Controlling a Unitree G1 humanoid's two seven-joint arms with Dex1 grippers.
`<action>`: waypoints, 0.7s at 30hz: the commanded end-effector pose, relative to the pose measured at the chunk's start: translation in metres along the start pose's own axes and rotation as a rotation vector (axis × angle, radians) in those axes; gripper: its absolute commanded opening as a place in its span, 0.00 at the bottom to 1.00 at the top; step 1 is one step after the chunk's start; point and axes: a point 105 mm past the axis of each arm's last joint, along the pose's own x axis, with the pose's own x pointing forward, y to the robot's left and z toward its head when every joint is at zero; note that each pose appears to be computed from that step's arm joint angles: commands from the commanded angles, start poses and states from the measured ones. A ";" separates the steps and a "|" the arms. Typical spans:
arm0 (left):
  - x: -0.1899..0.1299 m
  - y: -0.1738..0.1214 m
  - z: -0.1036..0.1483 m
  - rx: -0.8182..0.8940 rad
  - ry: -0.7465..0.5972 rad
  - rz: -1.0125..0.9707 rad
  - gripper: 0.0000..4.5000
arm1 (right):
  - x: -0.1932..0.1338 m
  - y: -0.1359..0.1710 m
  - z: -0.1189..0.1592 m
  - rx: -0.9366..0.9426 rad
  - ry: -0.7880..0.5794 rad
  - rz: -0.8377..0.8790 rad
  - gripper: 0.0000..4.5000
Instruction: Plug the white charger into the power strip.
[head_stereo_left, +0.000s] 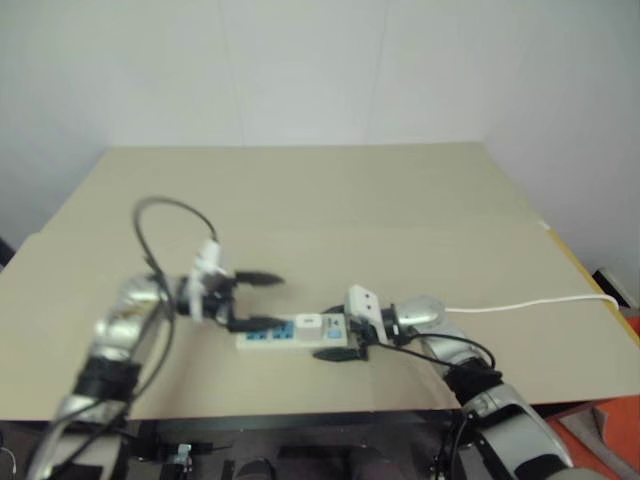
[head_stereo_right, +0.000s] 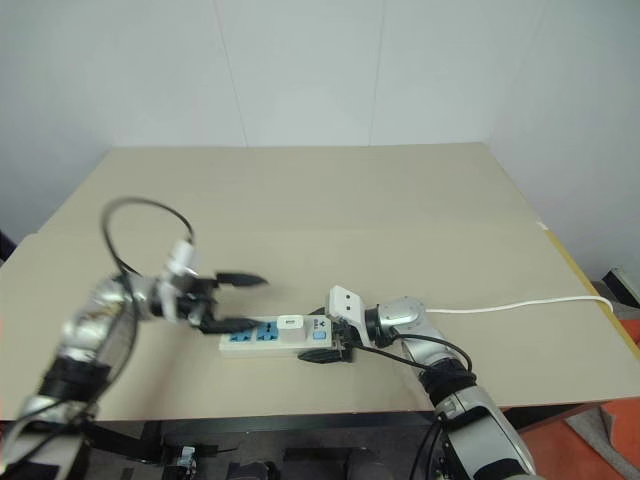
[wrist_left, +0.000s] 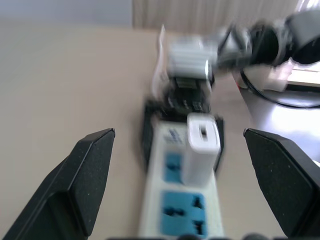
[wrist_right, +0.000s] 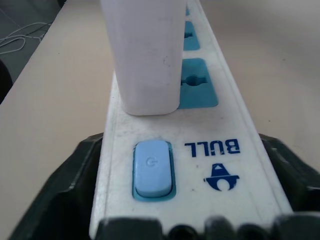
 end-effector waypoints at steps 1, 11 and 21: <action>-0.017 -0.001 0.019 0.055 -0.009 -0.014 1.00 | -0.006 0.002 -0.015 0.066 0.046 -0.012 0.98; -0.057 -0.009 0.004 0.056 0.114 0.052 1.00 | -0.087 0.003 0.022 -0.054 0.045 -0.189 0.98; -0.073 -0.035 -0.007 -0.009 0.175 0.116 1.00 | -0.170 0.028 0.027 0.007 0.114 -0.348 0.98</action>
